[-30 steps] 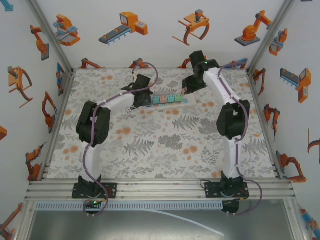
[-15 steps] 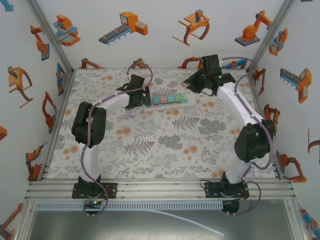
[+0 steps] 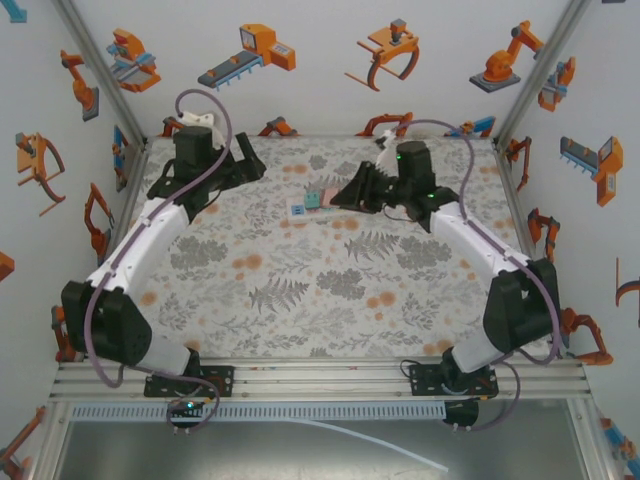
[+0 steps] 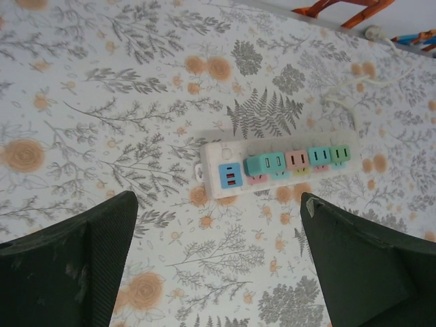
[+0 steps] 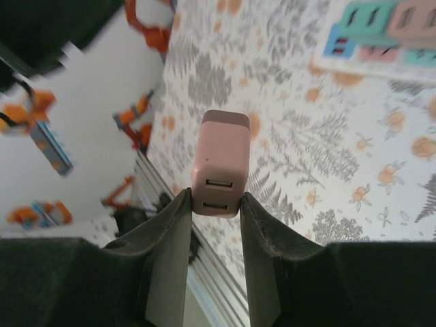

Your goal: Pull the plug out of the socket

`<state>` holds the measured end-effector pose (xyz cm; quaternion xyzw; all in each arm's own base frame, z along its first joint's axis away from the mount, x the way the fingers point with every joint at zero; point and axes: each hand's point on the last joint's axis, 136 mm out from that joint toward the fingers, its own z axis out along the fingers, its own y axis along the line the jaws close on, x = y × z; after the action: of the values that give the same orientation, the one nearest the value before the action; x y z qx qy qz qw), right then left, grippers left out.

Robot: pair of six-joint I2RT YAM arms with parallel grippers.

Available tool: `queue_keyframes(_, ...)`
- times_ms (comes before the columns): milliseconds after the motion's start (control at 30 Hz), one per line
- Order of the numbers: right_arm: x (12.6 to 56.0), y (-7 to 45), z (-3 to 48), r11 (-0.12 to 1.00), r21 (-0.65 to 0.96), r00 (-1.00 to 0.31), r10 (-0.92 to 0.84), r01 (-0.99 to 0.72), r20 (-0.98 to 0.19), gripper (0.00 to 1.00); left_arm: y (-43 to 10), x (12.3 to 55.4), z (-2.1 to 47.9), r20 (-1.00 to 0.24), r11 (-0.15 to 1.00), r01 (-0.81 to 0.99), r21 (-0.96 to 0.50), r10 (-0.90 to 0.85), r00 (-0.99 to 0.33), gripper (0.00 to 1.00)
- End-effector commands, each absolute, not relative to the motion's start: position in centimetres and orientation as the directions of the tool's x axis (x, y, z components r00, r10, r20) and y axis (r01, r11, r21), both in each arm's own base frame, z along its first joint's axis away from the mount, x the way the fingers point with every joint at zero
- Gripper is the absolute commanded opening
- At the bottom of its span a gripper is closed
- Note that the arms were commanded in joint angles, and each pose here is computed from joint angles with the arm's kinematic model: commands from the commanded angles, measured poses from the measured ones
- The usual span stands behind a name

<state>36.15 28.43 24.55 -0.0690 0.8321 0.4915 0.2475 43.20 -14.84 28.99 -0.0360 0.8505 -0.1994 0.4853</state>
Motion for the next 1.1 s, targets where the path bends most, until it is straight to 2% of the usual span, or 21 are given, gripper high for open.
queue_keyframes(0, 32.8, 32.6, 20.9, 0.510, 0.723, -0.869, -0.106, -0.466, -0.484, 0.00, -14.6, 41.5, 28.8, -0.837, 0.941, 0.193, -0.278, -0.138, -0.530, 0.97)
queue_keyframes(133, 31.5, 36.9, 16.5, 0.482, 0.754, -0.892, -0.169, -0.447, -0.420, 0.00, -13.7, 40.6, 28.7, -0.843, 0.957, 0.179, -0.231, -0.105, -0.528, 0.97)
queue_keyframes(233, 31.7, 38.3, 14.0, 0.504, 0.748, -0.899, -0.172, -0.431, -0.402, 0.00, -13.5, 40.3, 28.3, -0.838, 0.957, 0.175, -0.229, -0.102, -0.537, 0.97)
queue_keyframes(400, 32.8, 38.2, 10.8, 0.559, 0.730, -0.910, -0.121, -0.393, -0.397, 0.00, -13.4, 40.1, 27.6, -0.830, 0.958, 0.178, -0.223, -0.091, -0.551, 0.97)
queue_keyframes(667, 32.7, 36.3, 6.4, 0.624, 0.695, -0.927, -0.144, -0.357, -0.347, 0.00, -13.6, 40.1, 26.7, -0.813, 0.956, 0.176, -0.234, -0.093, -0.575, 0.97)
queue_keyframes(933, 32.9, 34.3, 4.1, 0.666, 0.684, -0.949, -0.123, -0.297, -0.291, 0.21, -13.9, 40.3, 26.4, -0.804, 0.952, 0.174, -0.252, -0.105, -0.586, 0.97)
queue_keyframes(1067, 33.2, 33.5, 3.8, 0.675, 0.682, -0.951, -0.104, -0.281, -0.290, 0.28, -14.1, 40.4, 26.4, -0.804, 0.949, 0.178, -0.261, -0.112, -0.584, 0.97)
